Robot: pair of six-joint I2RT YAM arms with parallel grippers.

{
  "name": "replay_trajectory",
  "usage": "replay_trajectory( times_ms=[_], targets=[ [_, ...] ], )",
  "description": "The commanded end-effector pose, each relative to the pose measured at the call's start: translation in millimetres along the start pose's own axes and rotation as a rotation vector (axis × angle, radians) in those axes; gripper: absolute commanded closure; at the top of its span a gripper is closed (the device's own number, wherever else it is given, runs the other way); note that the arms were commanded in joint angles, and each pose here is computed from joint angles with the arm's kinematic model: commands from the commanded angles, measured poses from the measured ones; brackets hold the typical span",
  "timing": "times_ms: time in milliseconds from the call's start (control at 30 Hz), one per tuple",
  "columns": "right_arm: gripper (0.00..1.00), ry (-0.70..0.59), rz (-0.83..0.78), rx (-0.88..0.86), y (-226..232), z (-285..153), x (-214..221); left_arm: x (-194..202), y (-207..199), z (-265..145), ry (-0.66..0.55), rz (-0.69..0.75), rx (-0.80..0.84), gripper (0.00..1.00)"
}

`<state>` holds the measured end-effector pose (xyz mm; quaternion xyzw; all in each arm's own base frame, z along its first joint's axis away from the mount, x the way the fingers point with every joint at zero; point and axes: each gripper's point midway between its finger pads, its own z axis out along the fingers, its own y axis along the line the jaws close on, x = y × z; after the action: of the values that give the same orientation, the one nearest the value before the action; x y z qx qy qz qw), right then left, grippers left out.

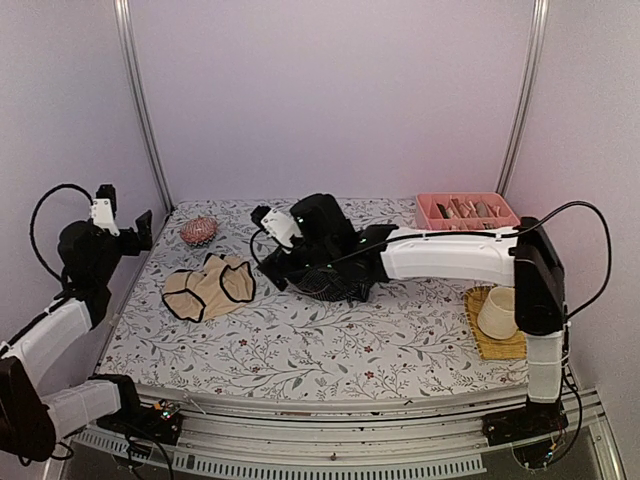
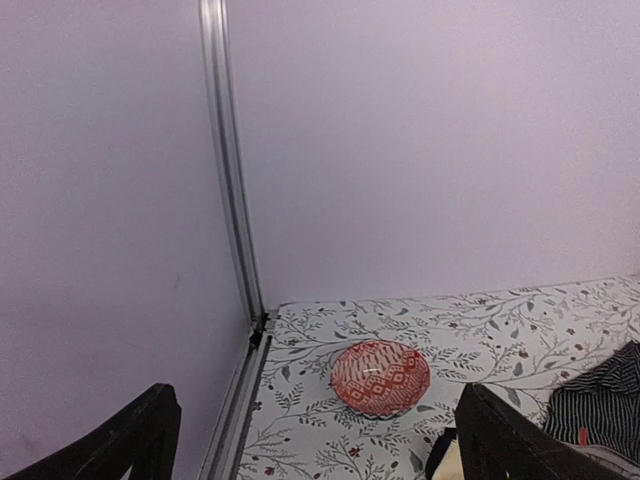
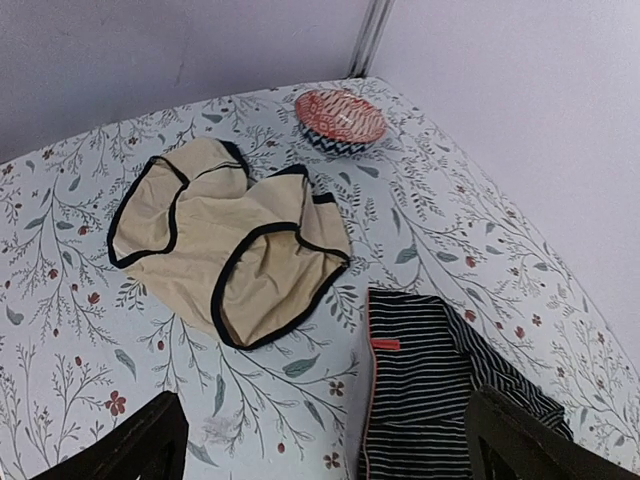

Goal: Roll the underwear
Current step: Put down the underwear at the center of the board, then move the underwear to the center of the board.

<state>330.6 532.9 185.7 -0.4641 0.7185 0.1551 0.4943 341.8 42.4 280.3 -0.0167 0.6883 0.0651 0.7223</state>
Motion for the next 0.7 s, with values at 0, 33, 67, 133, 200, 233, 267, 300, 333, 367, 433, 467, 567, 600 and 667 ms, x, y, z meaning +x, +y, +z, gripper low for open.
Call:
replay_trajectory(
  times_ms=[0, 33, 67, 133, 200, 233, 267, 300, 333, 367, 433, 467, 567, 600, 667],
  targets=[
    [0.01, -0.006, 0.141, 0.124, -56.4, -70.3, -6.9, 4.9, -76.0, 3.2, 0.065, 0.039, 0.420, 0.02],
    [0.01, 0.026, 0.151, 0.137, -60.6, -79.0, 7.2, 3.5, -92.6, 0.2, 0.061, 0.061, 0.496, 0.02],
    [0.01, 0.060, 0.157, 0.145, -63.6, -85.8, 22.8, 3.3, -109.1, -3.6, 0.058, 0.088, 0.564, 0.01],
    [0.01, 0.140, 0.183, 0.157, -69.9, -99.2, 61.2, 2.3, -145.1, -14.0, 0.050, 0.163, 0.690, 0.02],
    [0.01, 0.183, 0.248, 0.175, -83.7, -113.1, 88.3, 2.7, -181.1, -24.0, 0.051, 0.254, 0.782, 0.01],
    [0.01, 0.198, 0.288, 0.182, -88.7, -118.9, 100.2, 5.2, -199.4, -29.4, 0.059, 0.287, 0.832, 0.01],
    [0.01, 0.210, 0.324, 0.188, -92.1, -123.4, 111.3, 6.2, -217.2, -33.5, 0.070, 0.314, 0.867, 0.02],
    [0.01, 0.225, 0.341, 0.195, -94.5, -126.3, 121.8, 9.3, -236.1, -38.0, 0.084, 0.337, 0.912, 0.01],
    [0.01, 0.238, 0.356, 0.203, -95.8, -128.0, 130.4, 15.7, -252.8, -41.7, 0.110, 0.355, 0.953, 0.02],
    [0.01, 0.253, 0.369, 0.207, -95.5, -128.1, 139.5, 21.0, -269.6, -44.9, 0.133, 0.367, 0.990, 0.01],
    [0.01, 0.286, 0.380, 0.202, -92.2, -125.0, 155.6, 32.6, -301.1, -48.1, 0.187, 0.385, 1.057, 0.02],
    [0.01, 0.308, 0.389, 0.201, -90.2, -121.3, 164.8, 44.1, -317.0, -50.8, 0.231, 0.394, 1.094, 0.02],
    [0.01, 0.346, 0.410, 0.214, -91.4, -112.0, 181.7, 73.6, -358.9, -54.4, 0.342, 0.411, 1.172, 0.02],
    [0.01, 0.343, 0.419, 0.211, -92.3, -107.9, 183.6, 83.6, -369.8, -54.5, 0.380, 0.412, 1.188, 0.02],
    [0.00, 0.338, 0.436, 0.174, -91.0, -98.1, 186.6, 103.1, -387.5, -51.1, 0.464, 0.400, 1.204, 0.05]
  ],
)
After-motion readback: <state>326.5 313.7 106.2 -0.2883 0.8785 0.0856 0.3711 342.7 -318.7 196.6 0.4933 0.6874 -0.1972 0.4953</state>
